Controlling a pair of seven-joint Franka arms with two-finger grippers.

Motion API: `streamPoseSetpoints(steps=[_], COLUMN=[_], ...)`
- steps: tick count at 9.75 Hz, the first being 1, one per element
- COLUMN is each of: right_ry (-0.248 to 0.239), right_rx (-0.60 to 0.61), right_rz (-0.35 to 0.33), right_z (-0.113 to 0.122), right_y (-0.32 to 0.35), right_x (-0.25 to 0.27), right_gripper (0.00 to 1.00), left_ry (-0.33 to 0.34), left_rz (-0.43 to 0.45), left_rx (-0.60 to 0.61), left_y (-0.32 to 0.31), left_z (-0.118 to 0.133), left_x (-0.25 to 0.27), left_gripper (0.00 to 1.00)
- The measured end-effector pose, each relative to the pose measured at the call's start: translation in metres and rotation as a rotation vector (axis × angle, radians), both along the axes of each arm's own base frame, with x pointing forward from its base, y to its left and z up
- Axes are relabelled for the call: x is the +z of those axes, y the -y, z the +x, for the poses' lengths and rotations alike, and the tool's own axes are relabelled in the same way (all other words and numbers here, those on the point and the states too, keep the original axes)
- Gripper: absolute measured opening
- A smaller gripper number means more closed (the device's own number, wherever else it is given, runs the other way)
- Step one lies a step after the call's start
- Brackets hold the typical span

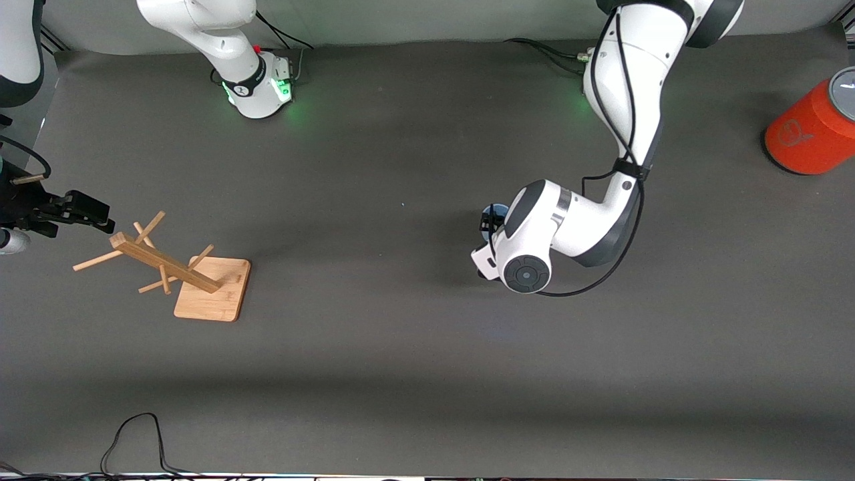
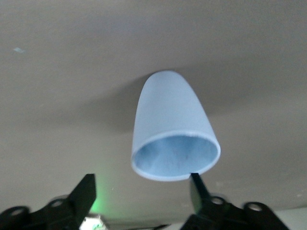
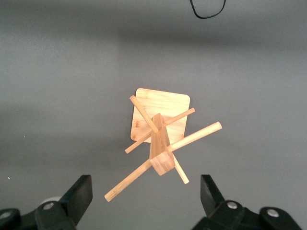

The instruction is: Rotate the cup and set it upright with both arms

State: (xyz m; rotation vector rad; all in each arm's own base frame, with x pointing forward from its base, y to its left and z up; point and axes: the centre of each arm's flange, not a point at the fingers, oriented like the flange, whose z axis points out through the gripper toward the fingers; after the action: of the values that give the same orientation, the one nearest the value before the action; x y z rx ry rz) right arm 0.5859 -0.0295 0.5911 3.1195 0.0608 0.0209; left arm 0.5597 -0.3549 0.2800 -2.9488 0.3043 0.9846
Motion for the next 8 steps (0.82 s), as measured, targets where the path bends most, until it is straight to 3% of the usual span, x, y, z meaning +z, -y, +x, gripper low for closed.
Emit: streamPoseSetpoints(steps=[1,4,6,8], right_ry=[0.002,0.023,0.026,0.028], right_rx=[0.001,0.001,0.002,0.002], right_rz=[0.0,-0.001,-0.001,-0.001], right_z=[0.0,0.001,0.001,0.001], right_y=[0.0,-0.001,-0.001,-0.001], right_x=[0.001,0.008,0.009,0.01], right_gripper=[1.0,1.0,1.0,1.0], left_ry=[0.043,0.27,0.377,0.449], left_rz=[0.008,0.034,0.065,0.018], left_rx=[0.019,0.157,0.198,0.167], left_y=[-0.015,-0.137,-0.196,-0.25], left_z=[0.015,0.072,0.081,0.084], left_x=[0.034,0.153,0.202,0.229], left_gripper=[1.0,1.0,1.0,1.0])
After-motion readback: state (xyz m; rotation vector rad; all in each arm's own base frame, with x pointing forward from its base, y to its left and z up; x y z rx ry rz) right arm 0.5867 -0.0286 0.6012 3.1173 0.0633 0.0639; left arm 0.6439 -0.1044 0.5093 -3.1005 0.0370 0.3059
